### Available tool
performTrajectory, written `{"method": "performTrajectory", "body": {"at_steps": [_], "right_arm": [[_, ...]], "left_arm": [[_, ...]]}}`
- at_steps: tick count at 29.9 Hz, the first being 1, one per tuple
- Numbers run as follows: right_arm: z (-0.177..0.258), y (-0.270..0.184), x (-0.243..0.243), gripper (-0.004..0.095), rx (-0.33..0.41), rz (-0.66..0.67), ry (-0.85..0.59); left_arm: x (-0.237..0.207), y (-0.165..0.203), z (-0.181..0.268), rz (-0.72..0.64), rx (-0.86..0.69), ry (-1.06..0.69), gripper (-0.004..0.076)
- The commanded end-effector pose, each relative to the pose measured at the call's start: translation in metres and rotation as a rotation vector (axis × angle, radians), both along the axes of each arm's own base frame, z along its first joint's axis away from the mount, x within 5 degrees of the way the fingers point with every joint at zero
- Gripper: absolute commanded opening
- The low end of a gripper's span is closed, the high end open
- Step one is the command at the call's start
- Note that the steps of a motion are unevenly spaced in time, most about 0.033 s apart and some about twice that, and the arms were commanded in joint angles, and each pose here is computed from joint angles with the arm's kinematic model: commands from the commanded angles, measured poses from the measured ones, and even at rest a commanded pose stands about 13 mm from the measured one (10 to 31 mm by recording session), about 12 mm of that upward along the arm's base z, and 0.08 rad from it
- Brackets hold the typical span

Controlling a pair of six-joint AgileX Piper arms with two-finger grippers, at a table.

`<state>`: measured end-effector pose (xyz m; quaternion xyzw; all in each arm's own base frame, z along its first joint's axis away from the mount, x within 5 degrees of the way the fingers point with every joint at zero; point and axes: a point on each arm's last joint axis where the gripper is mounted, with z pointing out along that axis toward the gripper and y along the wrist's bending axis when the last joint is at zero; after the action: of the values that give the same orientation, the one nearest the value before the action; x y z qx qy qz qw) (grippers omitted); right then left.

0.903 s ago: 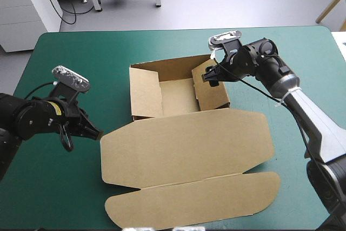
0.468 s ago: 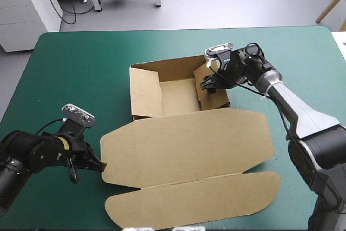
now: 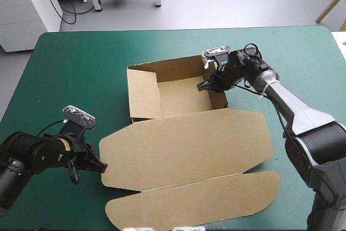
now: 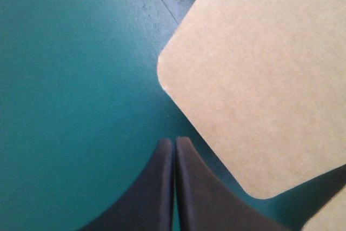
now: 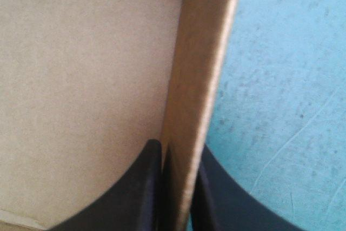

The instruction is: Fold the box

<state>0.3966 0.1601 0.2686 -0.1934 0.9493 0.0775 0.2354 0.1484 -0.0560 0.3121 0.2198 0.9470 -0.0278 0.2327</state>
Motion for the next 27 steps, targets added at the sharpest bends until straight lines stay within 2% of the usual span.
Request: {"method": "performTrajectory", "body": {"at_steps": [1, 6, 9, 17, 24, 27], "right_arm": [[0.033, -0.002, -0.003, -0.002, 0.041, 0.002, -0.104], [0.043, -0.017, -0.002, -0.0019, -0.007, -0.021, -0.149], [0.057, -0.044, 0.001, -0.0019, -0.01, -0.083, -0.19], [0.098, -0.178, 0.0, -0.0019, -0.033, -0.398, -0.335], [0.086, -0.281, -0.012, -0.0019, -0.093, -0.636, -0.304], [0.074, -0.31, -0.015, -0.0018, -0.081, -0.714, -0.27]], "left_arm": [[0.0, -0.001, 0.01, 0.007, -0.034, -0.046, -0.001], [0.001, -0.001, 0.011, 0.007, -0.029, -0.064, -0.001], [0.002, -0.001, 0.011, 0.007, -0.033, -0.072, -0.001], [0.002, -0.001, 0.011, 0.007, -0.037, -0.073, -0.001], [0.003, -0.001, 0.012, 0.008, -0.039, -0.088, -0.001], [0.004, -0.002, 0.013, 0.008, -0.042, -0.104, -0.001]]}}
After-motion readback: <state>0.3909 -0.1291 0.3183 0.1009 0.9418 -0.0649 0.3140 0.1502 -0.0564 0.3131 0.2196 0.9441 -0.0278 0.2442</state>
